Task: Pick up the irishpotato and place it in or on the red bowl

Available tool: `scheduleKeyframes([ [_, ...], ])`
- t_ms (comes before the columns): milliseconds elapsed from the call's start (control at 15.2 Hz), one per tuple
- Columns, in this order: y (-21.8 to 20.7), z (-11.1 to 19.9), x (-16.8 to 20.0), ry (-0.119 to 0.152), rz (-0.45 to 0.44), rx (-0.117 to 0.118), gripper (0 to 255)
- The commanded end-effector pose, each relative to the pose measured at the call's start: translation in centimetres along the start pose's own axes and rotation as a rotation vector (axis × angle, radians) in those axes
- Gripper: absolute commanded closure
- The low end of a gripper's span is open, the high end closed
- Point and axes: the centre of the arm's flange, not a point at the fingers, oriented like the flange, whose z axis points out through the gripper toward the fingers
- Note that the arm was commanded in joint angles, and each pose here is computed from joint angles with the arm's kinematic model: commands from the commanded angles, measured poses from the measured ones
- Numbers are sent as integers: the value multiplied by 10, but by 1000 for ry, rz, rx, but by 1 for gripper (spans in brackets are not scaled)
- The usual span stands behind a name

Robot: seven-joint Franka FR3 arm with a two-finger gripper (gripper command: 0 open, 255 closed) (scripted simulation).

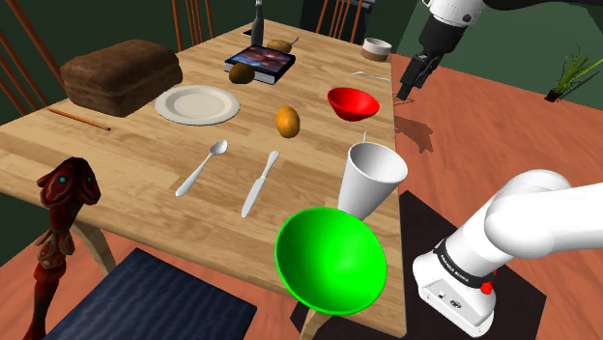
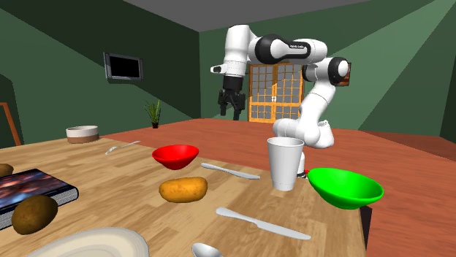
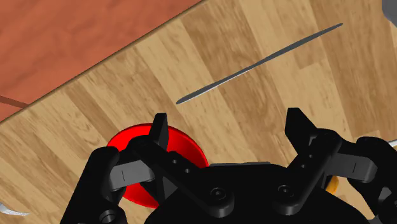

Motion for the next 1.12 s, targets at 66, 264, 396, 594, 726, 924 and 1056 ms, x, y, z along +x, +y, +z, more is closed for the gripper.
scheduleKeyframes([
  [66, -7, 6, 9, -8, 22, 10, 0],
  [264, -28, 22, 37, -31, 90, 42, 0],
  [396, -41, 34, 57, -46, 134, 62, 0],
  [594, -60, 51, 87, -69, 202, 93, 0],
  [726, -71, 62, 107, -84, 247, 114, 0],
  [924, -87, 79, 138, -107, 314, 145, 0],
  [1056, -97, 91, 159, -122, 359, 166, 0],
])
